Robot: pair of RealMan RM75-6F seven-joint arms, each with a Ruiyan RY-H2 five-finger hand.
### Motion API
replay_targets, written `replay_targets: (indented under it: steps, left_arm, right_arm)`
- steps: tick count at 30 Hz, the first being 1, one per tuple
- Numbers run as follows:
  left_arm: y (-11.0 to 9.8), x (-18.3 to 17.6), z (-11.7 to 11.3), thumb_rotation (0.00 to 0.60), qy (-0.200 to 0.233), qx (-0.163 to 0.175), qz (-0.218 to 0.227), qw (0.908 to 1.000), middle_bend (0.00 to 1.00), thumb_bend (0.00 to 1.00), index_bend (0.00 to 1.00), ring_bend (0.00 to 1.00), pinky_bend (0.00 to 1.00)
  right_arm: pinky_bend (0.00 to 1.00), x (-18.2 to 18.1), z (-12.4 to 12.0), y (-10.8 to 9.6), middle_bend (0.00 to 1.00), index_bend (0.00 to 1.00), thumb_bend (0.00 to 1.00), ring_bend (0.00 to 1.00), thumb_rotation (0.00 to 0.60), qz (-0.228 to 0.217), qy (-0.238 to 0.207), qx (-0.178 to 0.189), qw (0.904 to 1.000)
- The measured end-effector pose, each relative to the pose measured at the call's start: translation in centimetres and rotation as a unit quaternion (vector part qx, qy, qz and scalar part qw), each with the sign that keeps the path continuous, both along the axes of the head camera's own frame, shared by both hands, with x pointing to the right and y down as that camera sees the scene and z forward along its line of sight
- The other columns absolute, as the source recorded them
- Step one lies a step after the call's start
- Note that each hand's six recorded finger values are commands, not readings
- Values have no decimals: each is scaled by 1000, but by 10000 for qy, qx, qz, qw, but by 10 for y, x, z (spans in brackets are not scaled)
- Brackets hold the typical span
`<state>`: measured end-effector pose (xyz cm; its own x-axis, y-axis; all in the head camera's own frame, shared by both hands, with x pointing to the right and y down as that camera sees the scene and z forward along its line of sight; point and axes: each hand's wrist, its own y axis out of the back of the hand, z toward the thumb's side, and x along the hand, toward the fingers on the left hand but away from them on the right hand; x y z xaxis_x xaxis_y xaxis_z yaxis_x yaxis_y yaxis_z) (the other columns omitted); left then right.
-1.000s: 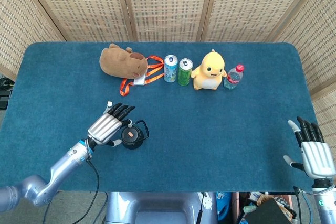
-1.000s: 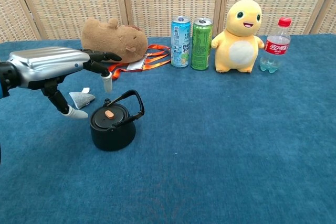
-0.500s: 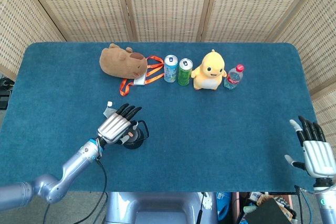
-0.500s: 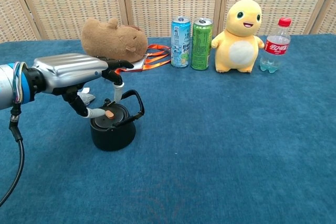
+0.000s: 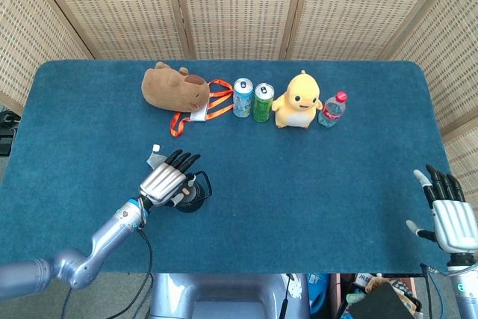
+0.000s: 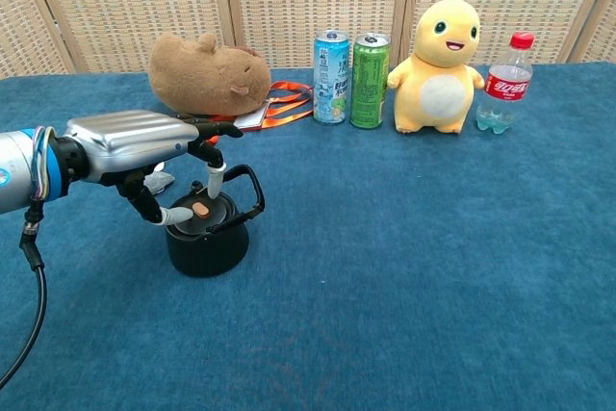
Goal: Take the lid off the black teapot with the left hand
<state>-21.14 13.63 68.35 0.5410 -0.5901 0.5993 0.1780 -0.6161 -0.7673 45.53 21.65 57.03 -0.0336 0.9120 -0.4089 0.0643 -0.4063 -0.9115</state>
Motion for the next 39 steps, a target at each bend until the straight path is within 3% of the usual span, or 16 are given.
replay_targets:
  steps: [10,18,26,33,39]
  left_arm:
    - [2,0,6,600,-68,-85,21,9999,0,407,458,0,0]
    - [2,0,7,600,-73,-59,-14,10000,0,455,617,0,0]
    - [-1,1,0,600,33,1,-89,10000,0,458,639,0,0]
    - [-19,-9,-22,600,205,177,-323,9991,0,459,639,0,0]
    - [-33,-42,-28,600,42,245,-621,9978,0,458,639,0,0]
  right_arm:
    - [0,1,1,-1,0,0,0,0,600,13,10,-8,10000]
    - [0,1,0,-1,0,0,0,0,600,14,5,-2,10000]
    - [0,1,0,-1,0,0,0,0,600,15,2,-7,10000]
    - [0,0,1,0,0,0,0,0,600,-12,6,-25,10000]
    - [0,-2,2,1,0,0,0,0,600,-38,6,-42,10000]
